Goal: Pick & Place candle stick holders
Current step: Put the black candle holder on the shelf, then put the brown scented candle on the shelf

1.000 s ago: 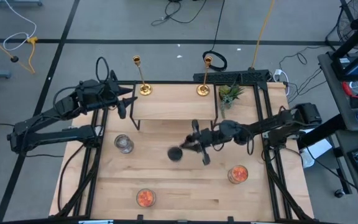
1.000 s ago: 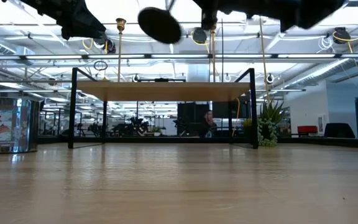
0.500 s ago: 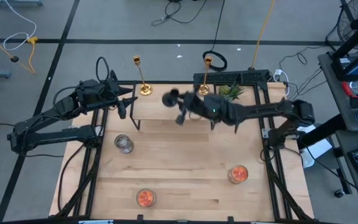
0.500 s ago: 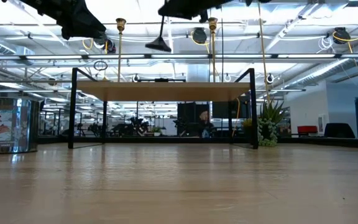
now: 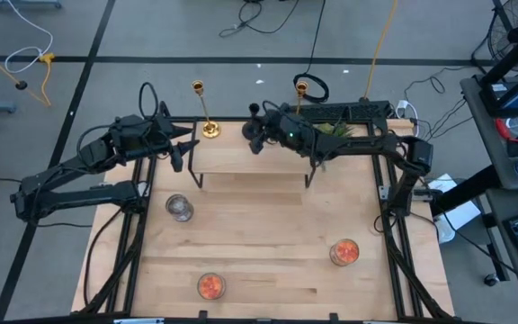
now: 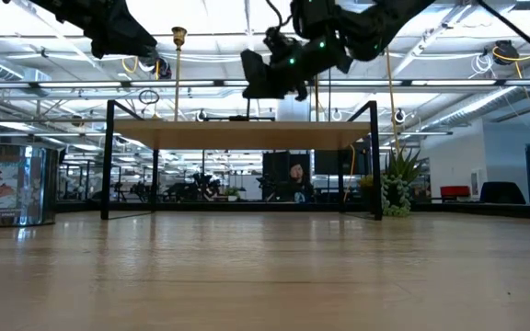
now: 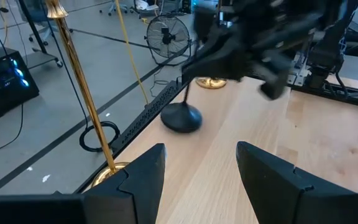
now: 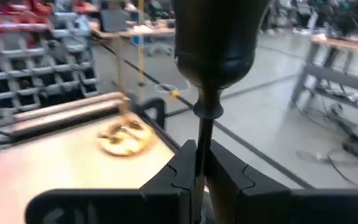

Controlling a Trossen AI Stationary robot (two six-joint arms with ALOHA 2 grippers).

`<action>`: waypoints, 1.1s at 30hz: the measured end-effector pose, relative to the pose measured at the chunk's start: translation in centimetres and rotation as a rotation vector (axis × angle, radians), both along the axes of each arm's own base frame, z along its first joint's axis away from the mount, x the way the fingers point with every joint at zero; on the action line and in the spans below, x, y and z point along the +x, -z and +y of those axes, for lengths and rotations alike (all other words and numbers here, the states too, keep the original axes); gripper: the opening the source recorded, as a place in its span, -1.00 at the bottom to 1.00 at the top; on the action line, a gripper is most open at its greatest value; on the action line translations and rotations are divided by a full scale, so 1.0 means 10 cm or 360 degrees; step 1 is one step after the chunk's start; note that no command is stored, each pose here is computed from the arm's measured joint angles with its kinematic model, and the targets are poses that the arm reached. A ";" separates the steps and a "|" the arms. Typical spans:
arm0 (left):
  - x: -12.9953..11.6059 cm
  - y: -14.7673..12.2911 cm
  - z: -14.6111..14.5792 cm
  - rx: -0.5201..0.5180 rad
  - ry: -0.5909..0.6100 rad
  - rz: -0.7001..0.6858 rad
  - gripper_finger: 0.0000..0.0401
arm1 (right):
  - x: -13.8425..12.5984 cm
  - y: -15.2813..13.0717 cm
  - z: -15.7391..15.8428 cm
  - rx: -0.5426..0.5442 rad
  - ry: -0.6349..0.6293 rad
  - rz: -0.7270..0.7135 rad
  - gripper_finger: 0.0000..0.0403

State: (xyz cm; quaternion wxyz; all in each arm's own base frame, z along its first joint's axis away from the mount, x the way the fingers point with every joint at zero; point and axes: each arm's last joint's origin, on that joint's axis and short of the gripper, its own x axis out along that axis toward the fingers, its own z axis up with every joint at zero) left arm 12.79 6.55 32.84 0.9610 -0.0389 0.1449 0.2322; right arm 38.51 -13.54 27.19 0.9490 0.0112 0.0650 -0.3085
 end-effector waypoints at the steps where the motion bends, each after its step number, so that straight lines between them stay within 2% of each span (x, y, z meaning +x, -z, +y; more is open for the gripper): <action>1: 0.00 0.00 0.00 0.0000 0.0000 0.0000 0.03 | 0.00 0.02 -0.03 0.0016 0.0011 -0.0009 -0.90; 12: 0.00 0.00 0.00 0.0003 0.0001 0.0001 0.03 | -0.02 0.03 -0.12 0.0031 0.0003 -0.0016 -0.86; 15: 0.00 0.00 0.00 0.0002 0.0000 0.0001 0.03 | -0.01 0.03 -0.11 0.0036 -0.0070 -0.0032 -0.79; 28: -0.01 0.03 -0.01 -0.0023 0.0006 0.0038 0.03 | 0.00 0.03 -0.10 -0.0016 -0.0081 0.0006 -0.40; 33: -0.01 0.10 -0.07 -0.0118 0.0117 0.0136 0.03 | 0.01 0.06 0.00 -0.0049 -0.0131 0.0120 -0.32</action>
